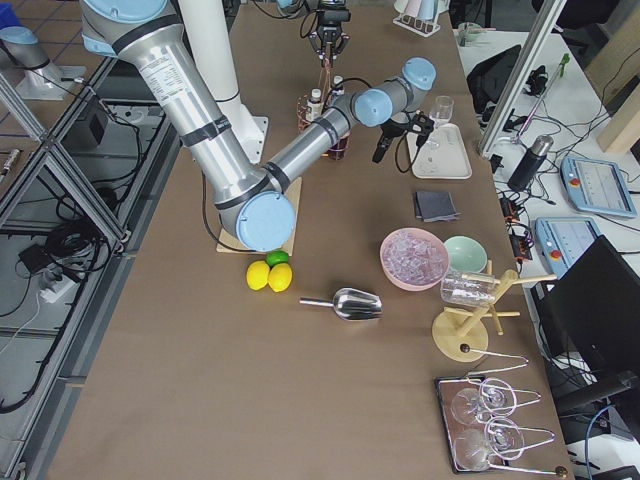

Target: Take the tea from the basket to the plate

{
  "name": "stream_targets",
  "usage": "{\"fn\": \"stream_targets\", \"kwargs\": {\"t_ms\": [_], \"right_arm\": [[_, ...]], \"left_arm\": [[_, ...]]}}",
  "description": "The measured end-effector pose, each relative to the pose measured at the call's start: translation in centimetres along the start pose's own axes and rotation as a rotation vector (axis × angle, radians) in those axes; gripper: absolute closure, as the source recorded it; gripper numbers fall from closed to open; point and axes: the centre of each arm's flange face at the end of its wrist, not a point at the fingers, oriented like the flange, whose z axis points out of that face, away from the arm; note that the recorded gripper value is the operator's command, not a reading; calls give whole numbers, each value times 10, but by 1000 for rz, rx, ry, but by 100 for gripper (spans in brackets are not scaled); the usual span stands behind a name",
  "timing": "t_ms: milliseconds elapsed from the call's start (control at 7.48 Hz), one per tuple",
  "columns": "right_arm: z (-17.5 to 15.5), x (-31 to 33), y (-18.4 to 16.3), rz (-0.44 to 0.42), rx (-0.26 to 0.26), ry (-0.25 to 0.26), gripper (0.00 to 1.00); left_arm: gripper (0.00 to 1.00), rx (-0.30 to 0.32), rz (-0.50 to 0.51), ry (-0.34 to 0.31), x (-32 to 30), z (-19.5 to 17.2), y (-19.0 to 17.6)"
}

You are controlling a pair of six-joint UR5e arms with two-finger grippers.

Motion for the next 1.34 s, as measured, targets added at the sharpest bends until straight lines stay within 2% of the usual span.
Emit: {"fn": "stream_targets", "kwargs": {"t_ms": [267, 535, 935, 1336], "right_arm": [[21, -61, 38, 69, -74, -4, 8], [40, -97, 71, 88, -120, 5, 15], [62, -117, 101, 86, -164, 37, 17], [75, -124, 117, 84, -182, 66, 26]], "left_arm": [[100, -4, -2, 2, 0, 3, 0], [100, -8, -1, 3, -2, 5, 1], [100, -7, 0, 3, -3, 8, 2], [100, -5, 1, 3, -2, 7, 3]]}}
